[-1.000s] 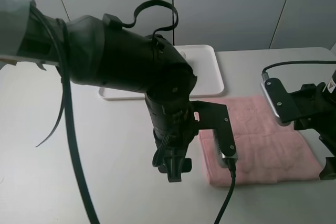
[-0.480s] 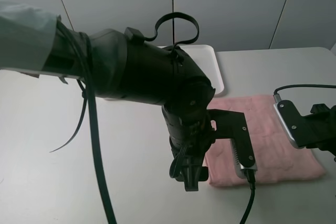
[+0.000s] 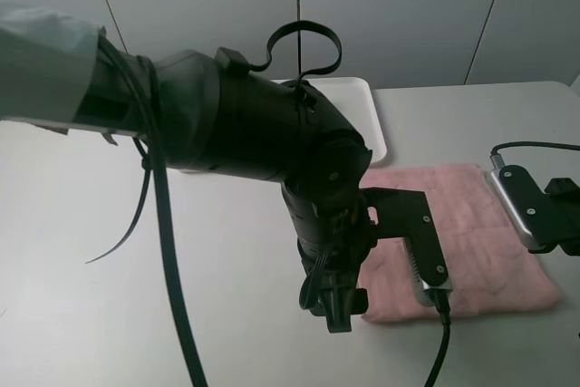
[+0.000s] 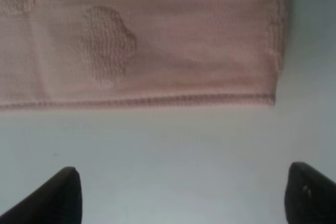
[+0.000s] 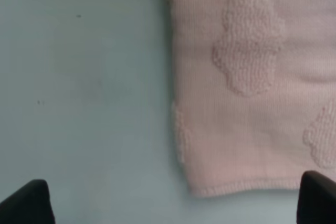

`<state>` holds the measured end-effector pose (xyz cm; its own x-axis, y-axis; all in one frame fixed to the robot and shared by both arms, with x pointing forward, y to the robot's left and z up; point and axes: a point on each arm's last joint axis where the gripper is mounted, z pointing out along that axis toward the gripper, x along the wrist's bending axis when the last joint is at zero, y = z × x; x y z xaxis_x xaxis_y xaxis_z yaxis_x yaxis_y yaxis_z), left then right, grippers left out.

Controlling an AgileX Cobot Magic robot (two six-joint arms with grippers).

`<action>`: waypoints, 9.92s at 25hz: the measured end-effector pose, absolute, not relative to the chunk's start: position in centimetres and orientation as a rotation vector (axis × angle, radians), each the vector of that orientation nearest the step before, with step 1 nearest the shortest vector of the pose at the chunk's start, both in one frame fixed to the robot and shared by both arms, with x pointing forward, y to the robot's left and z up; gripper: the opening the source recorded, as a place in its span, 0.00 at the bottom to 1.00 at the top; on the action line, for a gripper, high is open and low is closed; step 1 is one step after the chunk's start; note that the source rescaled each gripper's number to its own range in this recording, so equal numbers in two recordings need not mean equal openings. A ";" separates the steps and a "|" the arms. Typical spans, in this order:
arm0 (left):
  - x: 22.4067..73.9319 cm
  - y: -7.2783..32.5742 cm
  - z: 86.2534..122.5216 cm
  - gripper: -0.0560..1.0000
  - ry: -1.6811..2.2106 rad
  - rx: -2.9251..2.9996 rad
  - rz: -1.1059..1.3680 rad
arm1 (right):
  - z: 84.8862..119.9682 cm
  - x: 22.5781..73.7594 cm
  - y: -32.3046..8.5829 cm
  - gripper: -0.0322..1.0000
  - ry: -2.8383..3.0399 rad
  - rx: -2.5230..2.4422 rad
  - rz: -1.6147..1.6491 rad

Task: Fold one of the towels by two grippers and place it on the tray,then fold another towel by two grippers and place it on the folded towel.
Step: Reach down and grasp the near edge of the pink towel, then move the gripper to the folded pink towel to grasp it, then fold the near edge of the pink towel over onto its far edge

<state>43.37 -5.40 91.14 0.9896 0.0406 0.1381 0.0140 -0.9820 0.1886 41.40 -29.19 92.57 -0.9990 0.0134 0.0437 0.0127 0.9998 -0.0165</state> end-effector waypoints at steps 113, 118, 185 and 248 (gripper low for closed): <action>39.4 -9.8 86.9 0.99 -0.010 3.089 0.145 | 86.4 43.4 -29.3 0.05 -3.168 0.085 0.055; 39.4 -10.0 86.9 0.99 -0.022 3.073 0.159 | 86.4 43.4 -29.3 0.05 -3.168 0.082 0.055; 40.8 -10.3 87.0 0.06 -0.003 3.031 0.406 | 86.4 43.4 -29.3 0.05 -3.169 0.051 0.046; 47.2 -7.6 96.1 0.06 0.545 2.672 0.524 | 95.0 41.4 -28.7 0.04 -3.046 -1.584 -0.412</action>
